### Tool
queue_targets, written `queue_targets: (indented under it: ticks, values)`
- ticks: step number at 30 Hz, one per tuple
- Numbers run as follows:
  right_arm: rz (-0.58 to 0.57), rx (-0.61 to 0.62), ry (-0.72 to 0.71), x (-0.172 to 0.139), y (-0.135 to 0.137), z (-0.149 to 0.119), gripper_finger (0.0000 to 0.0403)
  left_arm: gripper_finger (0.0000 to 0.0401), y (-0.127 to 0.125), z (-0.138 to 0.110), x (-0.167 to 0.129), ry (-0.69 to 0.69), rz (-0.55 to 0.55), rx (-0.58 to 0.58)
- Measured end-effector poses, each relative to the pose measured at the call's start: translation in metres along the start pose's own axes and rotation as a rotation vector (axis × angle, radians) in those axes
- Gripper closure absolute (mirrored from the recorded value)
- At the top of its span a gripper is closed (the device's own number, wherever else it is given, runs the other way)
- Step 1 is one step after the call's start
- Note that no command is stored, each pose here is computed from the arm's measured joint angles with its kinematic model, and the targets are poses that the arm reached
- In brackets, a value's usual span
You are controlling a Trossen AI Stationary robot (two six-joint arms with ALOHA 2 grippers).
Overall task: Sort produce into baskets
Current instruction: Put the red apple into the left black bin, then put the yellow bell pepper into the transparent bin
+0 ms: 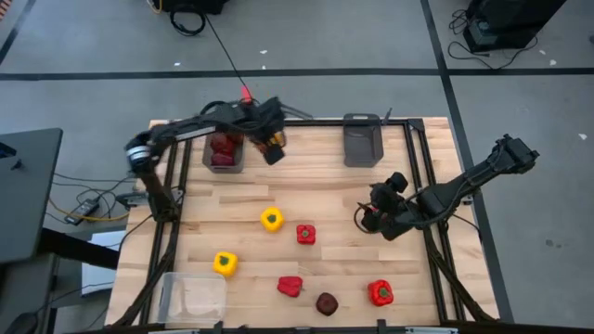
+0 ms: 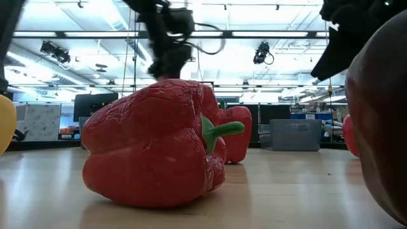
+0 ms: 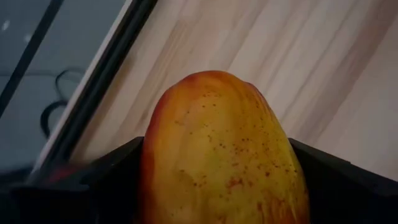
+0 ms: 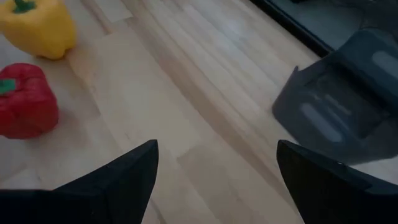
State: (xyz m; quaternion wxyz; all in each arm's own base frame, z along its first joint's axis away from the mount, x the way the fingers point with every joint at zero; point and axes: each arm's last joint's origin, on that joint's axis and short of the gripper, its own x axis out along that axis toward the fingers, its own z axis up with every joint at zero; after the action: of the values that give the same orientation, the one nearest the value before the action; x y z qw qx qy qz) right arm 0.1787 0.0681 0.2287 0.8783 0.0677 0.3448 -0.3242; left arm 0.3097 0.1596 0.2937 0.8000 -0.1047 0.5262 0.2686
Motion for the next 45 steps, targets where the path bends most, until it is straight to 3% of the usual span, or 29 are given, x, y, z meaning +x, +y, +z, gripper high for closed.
queue_targets:
  ticks: [5, 10, 14, 20, 27, 30, 37, 40, 45]
  values:
    - [0.038, 0.025, -0.018, 0.004, 0.004, -0.008, 0.0066, 0.0043, 0.016, -0.054, -0.017, -0.067, 0.027, -0.134]
    - [0.073, 0.028, -0.029, 0.004, 0.008, -0.006, 0.0066, 0.0042, 0.029, -0.090, 0.001, -0.094, 0.076, -0.236]
    - [0.109, 0.012, -0.040, 0.003, 0.011, -0.003, 0.0066, 0.0040, 0.042, -0.109, 0.021, -0.047, 0.188, -0.270]
    - [0.150, -0.021, -0.033, 0.004, 0.014, -0.001, 0.0066, 0.0008, 0.055, -0.115, 0.033, -0.062, 0.194, -0.319]
    - [0.121, -0.057, -0.051, 0.010, 0.011, 0.005, 0.0066, 0.0004, 0.056, -0.113, 0.033, -0.086, 0.172, -0.307]
    - [0.139, -0.014, -0.074, 0.011, 0.012, 0.010, 0.0066, 0.0008, 0.055, -0.113, 0.030, -0.051, 0.179, -0.308]
    - [0.304, 0.013, -0.112, 0.013, 0.039, 0.013, 0.0066, 0.0014, 0.030, -0.103, -0.014, -0.240, 0.114, -0.232]
    - [0.367, -0.030, -0.159, 0.017, 0.061, 0.009, 0.0066, 0.0014, 0.008, -0.103, -0.040, -0.376, 0.030, -0.157]
    - [0.406, -0.094, -0.214, 0.033, 0.092, -0.001, 0.0066, 0.0014, -0.042, -0.113, -0.064, -0.459, -0.117, 0.018]
